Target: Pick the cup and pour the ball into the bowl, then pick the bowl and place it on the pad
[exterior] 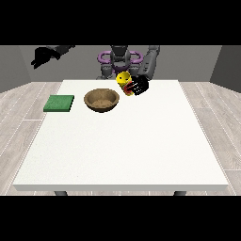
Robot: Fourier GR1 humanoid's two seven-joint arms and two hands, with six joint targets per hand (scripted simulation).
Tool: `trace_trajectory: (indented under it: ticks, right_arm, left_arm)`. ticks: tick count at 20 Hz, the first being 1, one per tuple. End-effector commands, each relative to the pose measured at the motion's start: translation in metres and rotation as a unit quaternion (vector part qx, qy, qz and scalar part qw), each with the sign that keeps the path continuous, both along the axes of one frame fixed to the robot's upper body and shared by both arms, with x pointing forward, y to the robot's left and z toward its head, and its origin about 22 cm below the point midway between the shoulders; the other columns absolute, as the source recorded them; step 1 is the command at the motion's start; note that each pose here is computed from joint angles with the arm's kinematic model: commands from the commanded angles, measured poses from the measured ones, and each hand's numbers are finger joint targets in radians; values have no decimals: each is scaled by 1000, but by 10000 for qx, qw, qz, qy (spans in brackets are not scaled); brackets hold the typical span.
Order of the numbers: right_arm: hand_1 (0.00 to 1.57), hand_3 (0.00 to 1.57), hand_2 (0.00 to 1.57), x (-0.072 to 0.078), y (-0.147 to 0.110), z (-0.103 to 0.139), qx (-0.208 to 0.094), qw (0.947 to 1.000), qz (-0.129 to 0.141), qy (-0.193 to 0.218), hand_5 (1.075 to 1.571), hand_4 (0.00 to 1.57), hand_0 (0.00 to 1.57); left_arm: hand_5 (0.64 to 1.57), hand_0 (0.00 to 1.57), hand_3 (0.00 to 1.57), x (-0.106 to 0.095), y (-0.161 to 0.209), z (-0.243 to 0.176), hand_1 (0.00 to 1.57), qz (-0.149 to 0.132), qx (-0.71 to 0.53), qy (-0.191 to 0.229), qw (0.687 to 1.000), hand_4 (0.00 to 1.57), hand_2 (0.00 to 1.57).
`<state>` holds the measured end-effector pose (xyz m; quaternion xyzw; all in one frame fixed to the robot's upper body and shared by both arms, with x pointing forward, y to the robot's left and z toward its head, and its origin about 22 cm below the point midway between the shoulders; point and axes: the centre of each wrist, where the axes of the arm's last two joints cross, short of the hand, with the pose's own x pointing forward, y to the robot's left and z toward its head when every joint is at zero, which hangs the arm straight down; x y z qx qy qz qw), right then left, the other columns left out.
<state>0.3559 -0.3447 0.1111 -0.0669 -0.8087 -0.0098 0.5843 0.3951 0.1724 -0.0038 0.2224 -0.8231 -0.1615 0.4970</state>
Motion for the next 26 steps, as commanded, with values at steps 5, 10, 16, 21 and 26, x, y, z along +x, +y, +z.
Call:
trace_trajectory:
  ticks: [5, 10, 16, 21, 26]
  right_arm:
    - [0, 683, 364, 2, 8, 2, -103, 9990, 368, -243, 1568, 546, 0]
    - [0, 676, 343, 15, 8, 15, -107, 9997, 231, 60, 1567, 541, 0]
    - [0, 658, 348, 17, 13, -6, -165, 9995, 154, 208, 1566, 551, 0]
    - [0, 663, 388, 16, 17, -29, -97, 9986, 193, 493, 1567, 564, 0]
    - [0, 604, 347, 29, 27, -20, -117, 9993, 300, 174, 1566, 573, 0]
  left_arm:
    - [1257, 1420, 1571, 13, 0, 11, 1420, 578, 1431, -302, 9876, 1510, 1571]
    - [1310, 1496, 1571, 19, -19, 13, 1496, 784, 2619, -346, 9613, 1480, 1571]
    - [1364, 1565, 1571, 38, -16, 39, 1565, 1039, 3913, -697, 9117, 1497, 1571]
    - [1517, 1571, 1571, 29, -64, 25, 1571, 960, 4874, -820, 8640, 1130, 1571]
    - [1433, 1521, 1571, 21, -92, 24, 1521, 793, 5487, -1094, 8250, 1248, 1571]
